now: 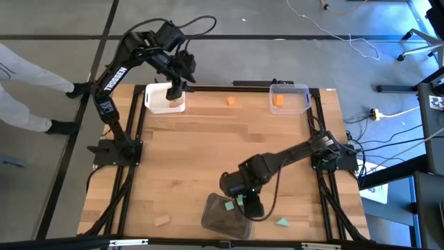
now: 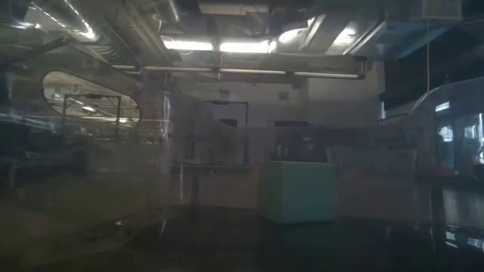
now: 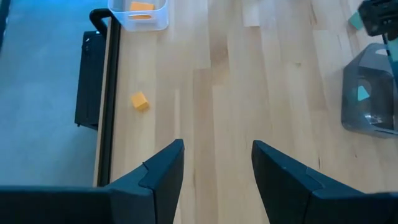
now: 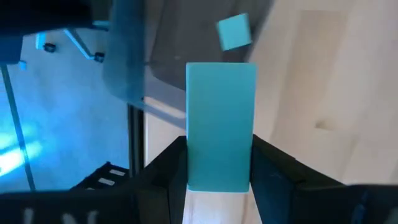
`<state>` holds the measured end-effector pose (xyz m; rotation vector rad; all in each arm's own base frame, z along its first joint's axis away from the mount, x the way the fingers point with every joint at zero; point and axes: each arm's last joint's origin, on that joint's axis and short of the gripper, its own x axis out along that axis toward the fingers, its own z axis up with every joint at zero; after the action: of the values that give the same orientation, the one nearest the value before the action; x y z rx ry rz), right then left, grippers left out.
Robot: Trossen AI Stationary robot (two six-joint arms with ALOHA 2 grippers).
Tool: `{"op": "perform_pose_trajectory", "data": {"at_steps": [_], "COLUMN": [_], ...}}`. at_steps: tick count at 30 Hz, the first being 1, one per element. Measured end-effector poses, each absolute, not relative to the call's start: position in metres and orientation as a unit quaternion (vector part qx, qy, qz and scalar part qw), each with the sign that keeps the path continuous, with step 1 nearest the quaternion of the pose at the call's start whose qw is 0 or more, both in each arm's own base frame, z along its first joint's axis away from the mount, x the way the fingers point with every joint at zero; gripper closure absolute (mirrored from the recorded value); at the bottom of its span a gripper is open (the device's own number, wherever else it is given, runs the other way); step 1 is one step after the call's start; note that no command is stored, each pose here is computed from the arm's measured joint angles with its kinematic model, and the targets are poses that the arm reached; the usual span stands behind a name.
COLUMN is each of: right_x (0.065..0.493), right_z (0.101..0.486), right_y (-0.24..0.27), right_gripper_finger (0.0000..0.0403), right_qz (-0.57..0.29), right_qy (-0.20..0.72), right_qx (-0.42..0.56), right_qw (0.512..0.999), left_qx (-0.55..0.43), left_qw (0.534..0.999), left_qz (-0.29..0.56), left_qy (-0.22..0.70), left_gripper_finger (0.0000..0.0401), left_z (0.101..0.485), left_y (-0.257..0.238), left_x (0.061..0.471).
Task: Sort & place blocks by color
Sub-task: Put the top blue block into the black bin
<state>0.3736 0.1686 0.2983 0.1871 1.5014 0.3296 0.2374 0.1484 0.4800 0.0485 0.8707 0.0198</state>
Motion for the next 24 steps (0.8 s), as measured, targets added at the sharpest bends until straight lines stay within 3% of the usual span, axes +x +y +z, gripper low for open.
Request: {"op": "perform_pose_trajectory", "data": {"at_steps": [8,24], "right_x": [0.372,0.377], "right_z": [0.275,0.198], "right_y": [0.198,0.206], "right_gripper_finger": [0.0268,0.0268], "right_qz": [0.217,0.258], "right_qy": [0.649,0.608], "right_qx": [0.046,0.063], "right_qw": [0.728,0.748], "left_qx": [0.008,-0.003], "left_qw": [0.907,0.906], "left_qz": [0.017,0.030], "left_qy": [0.421,0.422], "left_gripper_finger": [0.0222,0.0222], "left_z": [0.480,0.480], "left_y": [0.148,0.153], "left_x": [0.237,0.235]}}
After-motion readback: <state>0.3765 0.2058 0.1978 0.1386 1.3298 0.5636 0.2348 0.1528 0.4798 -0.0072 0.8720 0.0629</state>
